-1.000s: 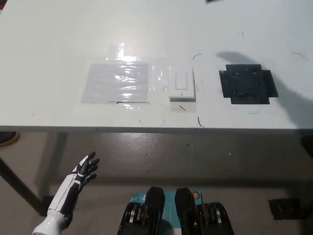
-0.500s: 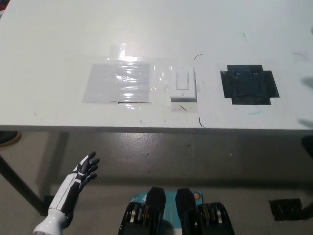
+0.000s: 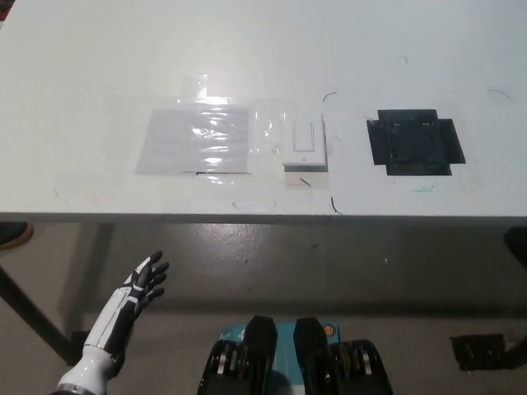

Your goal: A white switch is kept at the centre of the table close to the robot and the robot uses its right hand to press it to turn it on

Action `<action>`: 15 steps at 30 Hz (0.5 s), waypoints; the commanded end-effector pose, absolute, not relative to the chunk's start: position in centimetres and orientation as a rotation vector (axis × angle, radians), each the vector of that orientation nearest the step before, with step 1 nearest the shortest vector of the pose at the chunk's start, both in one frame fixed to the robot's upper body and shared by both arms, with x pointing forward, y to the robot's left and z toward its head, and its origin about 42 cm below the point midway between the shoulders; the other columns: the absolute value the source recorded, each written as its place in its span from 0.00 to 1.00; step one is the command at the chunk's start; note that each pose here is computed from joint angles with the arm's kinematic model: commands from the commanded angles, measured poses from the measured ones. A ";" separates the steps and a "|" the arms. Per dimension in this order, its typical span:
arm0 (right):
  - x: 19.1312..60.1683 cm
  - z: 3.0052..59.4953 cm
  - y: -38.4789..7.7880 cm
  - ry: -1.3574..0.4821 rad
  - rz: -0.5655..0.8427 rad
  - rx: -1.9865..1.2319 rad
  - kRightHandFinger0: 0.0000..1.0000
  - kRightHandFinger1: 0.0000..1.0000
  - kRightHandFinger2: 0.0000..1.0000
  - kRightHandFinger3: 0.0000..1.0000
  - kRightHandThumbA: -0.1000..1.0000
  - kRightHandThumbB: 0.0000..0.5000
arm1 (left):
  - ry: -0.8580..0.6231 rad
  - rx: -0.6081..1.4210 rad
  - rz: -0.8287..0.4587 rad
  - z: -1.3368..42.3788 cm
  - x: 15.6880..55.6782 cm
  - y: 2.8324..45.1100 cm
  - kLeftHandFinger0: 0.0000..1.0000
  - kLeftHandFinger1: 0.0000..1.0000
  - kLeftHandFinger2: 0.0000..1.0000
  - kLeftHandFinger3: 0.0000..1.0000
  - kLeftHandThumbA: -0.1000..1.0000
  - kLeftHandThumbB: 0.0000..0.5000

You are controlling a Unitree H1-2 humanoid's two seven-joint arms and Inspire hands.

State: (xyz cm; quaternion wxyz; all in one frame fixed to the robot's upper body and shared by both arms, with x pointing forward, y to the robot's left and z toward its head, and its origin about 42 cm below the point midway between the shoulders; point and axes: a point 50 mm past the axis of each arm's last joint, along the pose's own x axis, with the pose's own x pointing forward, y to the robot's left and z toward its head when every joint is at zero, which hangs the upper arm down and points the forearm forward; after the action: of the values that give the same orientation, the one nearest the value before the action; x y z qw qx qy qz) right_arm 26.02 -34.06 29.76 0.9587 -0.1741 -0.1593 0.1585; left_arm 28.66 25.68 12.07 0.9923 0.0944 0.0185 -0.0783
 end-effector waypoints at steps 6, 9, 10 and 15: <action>21.7 19.5 -26.9 -0.489 -0.013 -0.146 1.00 1.00 1.00 1.00 1.00 0.59 | -0.173 0.134 -0.113 16.1 29.5 25.1 1.00 1.00 1.00 1.00 1.00 0.20; 23.3 16.0 -26.6 -0.406 -0.019 -0.141 1.00 1.00 1.00 1.00 1.00 0.51 | -0.173 0.096 -0.097 16.0 29.1 25.0 1.00 1.00 1.00 1.00 1.00 0.21; 23.5 15.5 -26.5 -0.391 -0.016 -0.129 1.00 1.00 1.00 1.00 1.00 0.51 | -0.168 0.095 -0.091 16.0 29.1 25.0 1.00 1.00 1.00 1.00 1.00 0.21; 24.3 13.1 -25.6 -0.311 0.005 -0.047 1.00 1.00 1.00 1.00 1.00 0.21 | -0.140 0.046 -0.056 15.7 29.0 24.3 1.00 1.00 1.00 1.00 1.00 0.32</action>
State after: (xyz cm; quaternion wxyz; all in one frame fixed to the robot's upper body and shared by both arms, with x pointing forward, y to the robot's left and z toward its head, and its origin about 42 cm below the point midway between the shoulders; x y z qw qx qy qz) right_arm 23.60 -27.64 15.85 0.9944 0.0155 -0.0684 0.0792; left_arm 28.71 25.25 12.17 0.9948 0.0765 0.0131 -0.0662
